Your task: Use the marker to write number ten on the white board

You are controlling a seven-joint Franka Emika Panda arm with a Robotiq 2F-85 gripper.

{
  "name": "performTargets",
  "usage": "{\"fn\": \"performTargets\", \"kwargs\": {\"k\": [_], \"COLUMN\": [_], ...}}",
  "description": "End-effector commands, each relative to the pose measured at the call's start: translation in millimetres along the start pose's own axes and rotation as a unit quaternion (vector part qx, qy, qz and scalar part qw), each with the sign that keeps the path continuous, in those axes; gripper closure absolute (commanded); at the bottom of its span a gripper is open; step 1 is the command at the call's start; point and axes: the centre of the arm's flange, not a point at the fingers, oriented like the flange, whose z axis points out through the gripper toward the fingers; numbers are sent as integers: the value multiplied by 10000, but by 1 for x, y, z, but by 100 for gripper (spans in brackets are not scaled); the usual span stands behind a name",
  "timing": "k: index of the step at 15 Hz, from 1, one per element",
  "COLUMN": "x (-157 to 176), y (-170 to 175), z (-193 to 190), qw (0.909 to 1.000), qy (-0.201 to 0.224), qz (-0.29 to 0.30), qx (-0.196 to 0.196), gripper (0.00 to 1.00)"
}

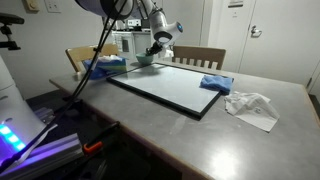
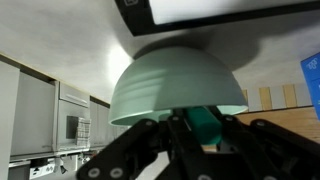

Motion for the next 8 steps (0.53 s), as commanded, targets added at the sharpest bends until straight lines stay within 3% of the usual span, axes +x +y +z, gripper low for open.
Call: {"fn": "performTargets", "kwargs": {"k": [1,8], "x": [-1,29], "y": [10,5], "z": [-1,-7], "qw": [10000,9989], "qy": [-41,-293], "qz": [-11,-214], "qx": [44,285], "gripper": [98,95]}}
